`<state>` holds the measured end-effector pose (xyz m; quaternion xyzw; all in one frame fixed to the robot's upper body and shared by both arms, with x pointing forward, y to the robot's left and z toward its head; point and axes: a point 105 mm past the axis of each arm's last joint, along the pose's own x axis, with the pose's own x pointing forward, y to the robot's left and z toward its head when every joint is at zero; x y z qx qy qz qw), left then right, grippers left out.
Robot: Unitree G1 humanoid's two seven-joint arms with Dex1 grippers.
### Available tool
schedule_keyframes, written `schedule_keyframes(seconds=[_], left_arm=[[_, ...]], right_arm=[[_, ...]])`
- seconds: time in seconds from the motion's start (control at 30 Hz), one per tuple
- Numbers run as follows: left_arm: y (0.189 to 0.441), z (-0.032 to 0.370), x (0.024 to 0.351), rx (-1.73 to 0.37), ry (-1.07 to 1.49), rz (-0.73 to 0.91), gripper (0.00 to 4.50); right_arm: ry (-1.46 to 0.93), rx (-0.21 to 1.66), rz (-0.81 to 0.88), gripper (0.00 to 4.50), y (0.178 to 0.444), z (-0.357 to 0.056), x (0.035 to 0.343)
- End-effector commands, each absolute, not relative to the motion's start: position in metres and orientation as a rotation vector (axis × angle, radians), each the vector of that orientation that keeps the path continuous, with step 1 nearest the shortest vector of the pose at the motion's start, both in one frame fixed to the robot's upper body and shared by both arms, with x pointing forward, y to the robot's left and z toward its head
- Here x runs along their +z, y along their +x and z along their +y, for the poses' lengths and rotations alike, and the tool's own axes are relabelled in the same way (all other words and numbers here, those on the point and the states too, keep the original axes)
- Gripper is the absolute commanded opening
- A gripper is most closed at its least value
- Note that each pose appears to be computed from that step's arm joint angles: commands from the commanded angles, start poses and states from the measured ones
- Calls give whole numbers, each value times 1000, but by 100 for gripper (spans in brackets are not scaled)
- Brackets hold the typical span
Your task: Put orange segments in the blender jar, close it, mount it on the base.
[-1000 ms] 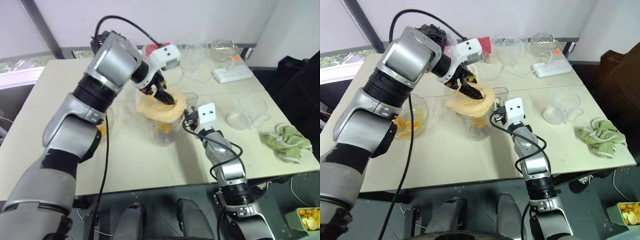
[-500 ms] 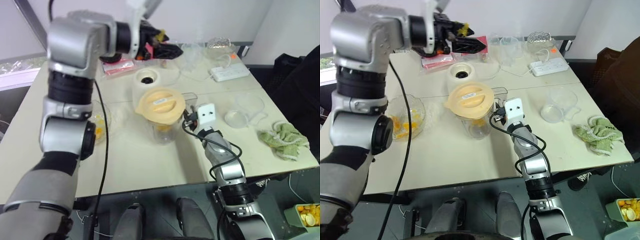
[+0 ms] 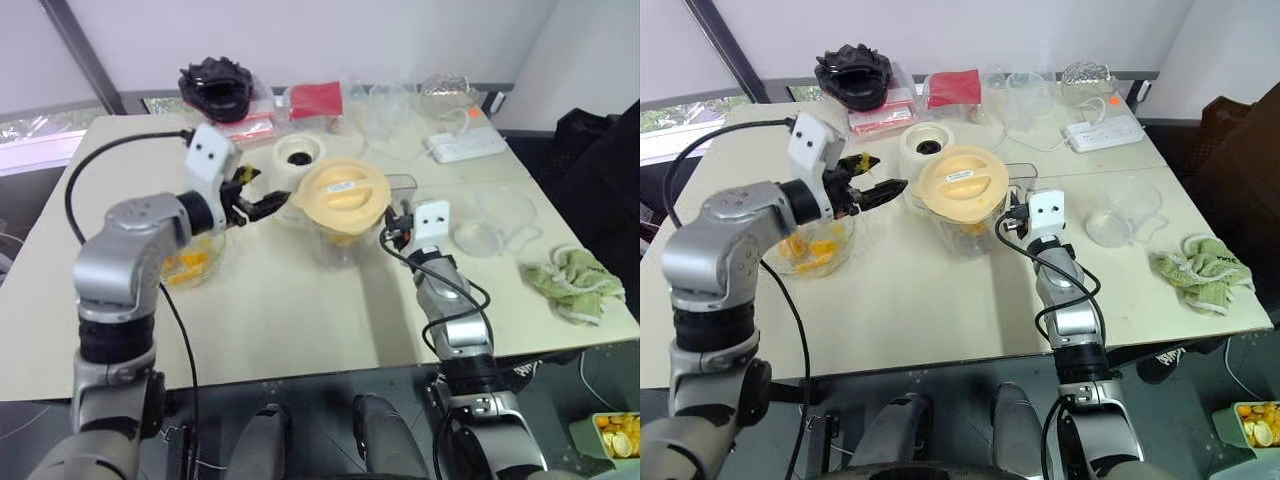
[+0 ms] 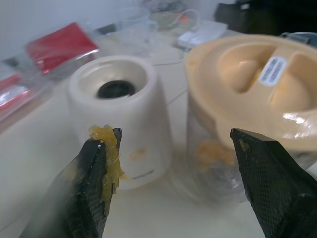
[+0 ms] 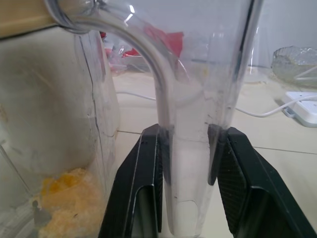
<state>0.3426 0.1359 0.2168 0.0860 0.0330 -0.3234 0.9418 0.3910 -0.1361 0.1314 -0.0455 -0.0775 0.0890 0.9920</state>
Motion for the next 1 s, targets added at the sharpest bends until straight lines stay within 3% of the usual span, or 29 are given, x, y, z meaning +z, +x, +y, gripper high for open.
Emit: schedule_keyframes(seconds=[0.03, 0.17, 0.37, 0.83, 1.0], left_arm=[[334, 139, 212, -630, 181, 30, 364], [324, 141, 183, -633, 219, 81, 364], [299, 133, 149, -698, 259, 98, 364], [297, 122, 159, -576, 99, -126, 364], [294, 117, 156, -563, 100, -130, 364]], right_arm=[[-61, 176, -237, 116, 397, -135, 157], [-76, 161, -245, 116, 403, -138, 172], [-90, 131, -274, 116, 409, -146, 224], [-161, 95, -309, 116, 417, -148, 370], [-103, 127, -337, 116, 424, -133, 402]])
